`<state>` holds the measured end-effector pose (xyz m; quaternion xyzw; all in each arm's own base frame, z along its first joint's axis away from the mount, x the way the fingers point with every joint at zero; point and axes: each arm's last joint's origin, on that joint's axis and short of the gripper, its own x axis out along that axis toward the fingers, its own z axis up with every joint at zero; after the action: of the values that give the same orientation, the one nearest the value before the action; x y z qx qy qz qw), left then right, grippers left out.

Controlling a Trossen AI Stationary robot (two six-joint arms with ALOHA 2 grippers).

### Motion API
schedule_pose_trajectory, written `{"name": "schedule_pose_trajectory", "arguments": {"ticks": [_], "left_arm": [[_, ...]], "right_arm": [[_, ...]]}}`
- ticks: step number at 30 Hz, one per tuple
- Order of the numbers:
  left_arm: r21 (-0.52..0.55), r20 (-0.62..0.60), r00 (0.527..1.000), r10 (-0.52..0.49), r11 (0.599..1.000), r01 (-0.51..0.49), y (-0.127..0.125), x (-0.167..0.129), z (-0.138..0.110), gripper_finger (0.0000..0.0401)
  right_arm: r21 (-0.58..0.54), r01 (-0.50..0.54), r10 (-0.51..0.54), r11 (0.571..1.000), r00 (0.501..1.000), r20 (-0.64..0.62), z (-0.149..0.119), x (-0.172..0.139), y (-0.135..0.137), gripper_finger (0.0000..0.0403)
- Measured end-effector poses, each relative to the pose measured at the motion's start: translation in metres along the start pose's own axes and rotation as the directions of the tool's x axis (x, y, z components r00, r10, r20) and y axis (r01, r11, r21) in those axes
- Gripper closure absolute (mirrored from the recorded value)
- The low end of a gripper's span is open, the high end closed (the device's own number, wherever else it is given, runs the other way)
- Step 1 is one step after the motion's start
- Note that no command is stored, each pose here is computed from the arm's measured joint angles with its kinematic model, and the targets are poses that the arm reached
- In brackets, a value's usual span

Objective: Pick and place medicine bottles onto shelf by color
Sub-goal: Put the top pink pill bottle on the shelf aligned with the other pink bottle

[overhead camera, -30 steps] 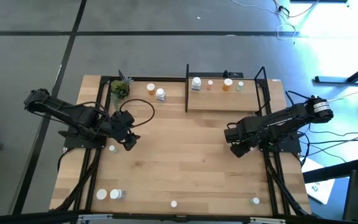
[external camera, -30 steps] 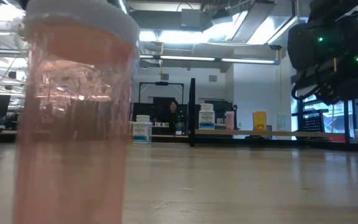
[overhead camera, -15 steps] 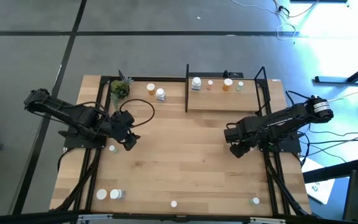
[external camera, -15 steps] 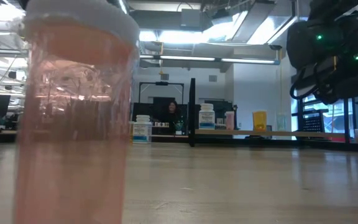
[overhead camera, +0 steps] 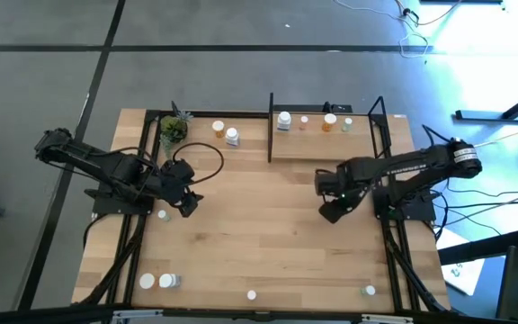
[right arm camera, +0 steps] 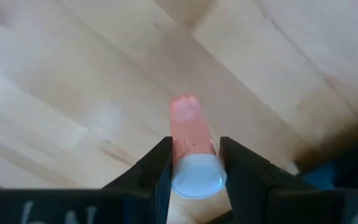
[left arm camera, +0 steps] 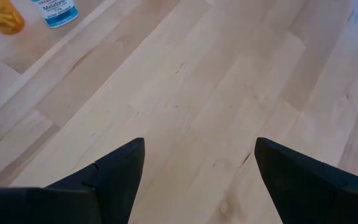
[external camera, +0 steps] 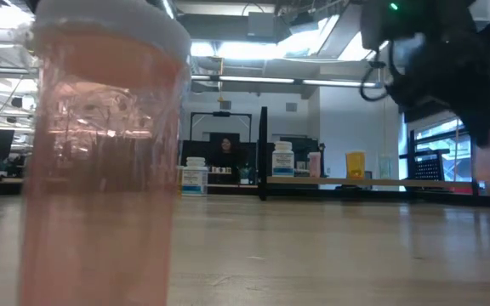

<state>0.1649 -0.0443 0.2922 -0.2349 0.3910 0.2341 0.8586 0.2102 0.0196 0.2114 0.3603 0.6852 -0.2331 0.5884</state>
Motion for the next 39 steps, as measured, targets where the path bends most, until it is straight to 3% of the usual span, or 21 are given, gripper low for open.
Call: {"name": "schedule_pose_trajectory", "arguments": {"ticks": [10,20,28,39], "left_arm": [[-0.008,0.055,0.998,0.028,1.000,-0.028,0.000,0.000,0.002,0.0102],[-0.036,0.131,0.991,0.017,0.999,-0.012,-0.003,0.000,0.007,0.0102],[-0.012,0.292,0.953,0.076,0.997,-0.075,-0.004,-0.001,0.018,0.0102],[0.044,0.373,0.920,0.117,0.989,-0.144,0.003,0.011,0.045,0.0102]], "right_arm": [[-0.133,-0.082,0.097,0.988,0.990,0.105,0.024,-0.061,0.002,0.0279],[-0.273,0.047,0.003,0.961,0.984,0.180,0.066,-0.104,-0.005,0.0279],[-0.342,0.140,-0.070,0.929,0.975,0.210,0.112,-0.115,-0.026,0.0279],[-0.330,0.164,-0.124,0.930,0.983,0.137,0.173,-0.097,-0.056,0.0279]]}}
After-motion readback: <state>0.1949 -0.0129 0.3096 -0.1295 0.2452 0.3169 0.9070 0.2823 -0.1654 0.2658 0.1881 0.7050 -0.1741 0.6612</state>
